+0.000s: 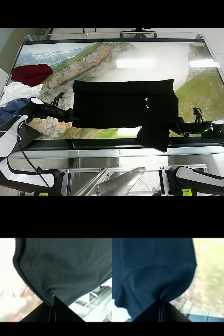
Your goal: Fold the shirts.
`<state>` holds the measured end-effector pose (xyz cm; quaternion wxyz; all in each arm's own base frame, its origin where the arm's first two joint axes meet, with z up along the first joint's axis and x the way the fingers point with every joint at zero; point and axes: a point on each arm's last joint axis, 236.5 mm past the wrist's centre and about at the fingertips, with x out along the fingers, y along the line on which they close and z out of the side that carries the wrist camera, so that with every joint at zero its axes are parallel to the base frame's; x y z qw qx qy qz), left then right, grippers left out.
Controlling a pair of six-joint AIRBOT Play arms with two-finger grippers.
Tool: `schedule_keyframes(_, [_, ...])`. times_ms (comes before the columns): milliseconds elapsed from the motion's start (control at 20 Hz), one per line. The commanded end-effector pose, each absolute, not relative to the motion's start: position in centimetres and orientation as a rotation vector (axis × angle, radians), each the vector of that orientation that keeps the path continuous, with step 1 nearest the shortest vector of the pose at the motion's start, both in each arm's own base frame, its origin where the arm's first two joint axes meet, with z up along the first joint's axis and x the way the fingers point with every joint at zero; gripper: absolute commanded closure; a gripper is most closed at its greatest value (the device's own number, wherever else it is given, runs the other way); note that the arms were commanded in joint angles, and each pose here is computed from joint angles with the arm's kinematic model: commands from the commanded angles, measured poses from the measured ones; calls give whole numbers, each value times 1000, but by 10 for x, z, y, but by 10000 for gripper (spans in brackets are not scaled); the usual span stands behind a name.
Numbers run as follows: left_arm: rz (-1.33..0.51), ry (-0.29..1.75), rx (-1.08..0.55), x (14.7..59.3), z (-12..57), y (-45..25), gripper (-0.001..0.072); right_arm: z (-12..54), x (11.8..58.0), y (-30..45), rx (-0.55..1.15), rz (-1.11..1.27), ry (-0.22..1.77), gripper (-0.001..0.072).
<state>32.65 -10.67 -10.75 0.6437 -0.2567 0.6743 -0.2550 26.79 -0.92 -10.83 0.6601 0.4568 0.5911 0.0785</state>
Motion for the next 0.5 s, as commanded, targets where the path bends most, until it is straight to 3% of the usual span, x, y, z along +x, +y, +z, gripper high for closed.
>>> schedule_keyframes(0, [-583, 1548, -633, 322, -102, -94, 685, -84, 276, 5, 1083, 286, 1311, 685])
schedule_keyframes(450, [-638, 1581, -693, 306, -89, -81, 686, -56, 281, -26, 1158, 228, 1264, 686])
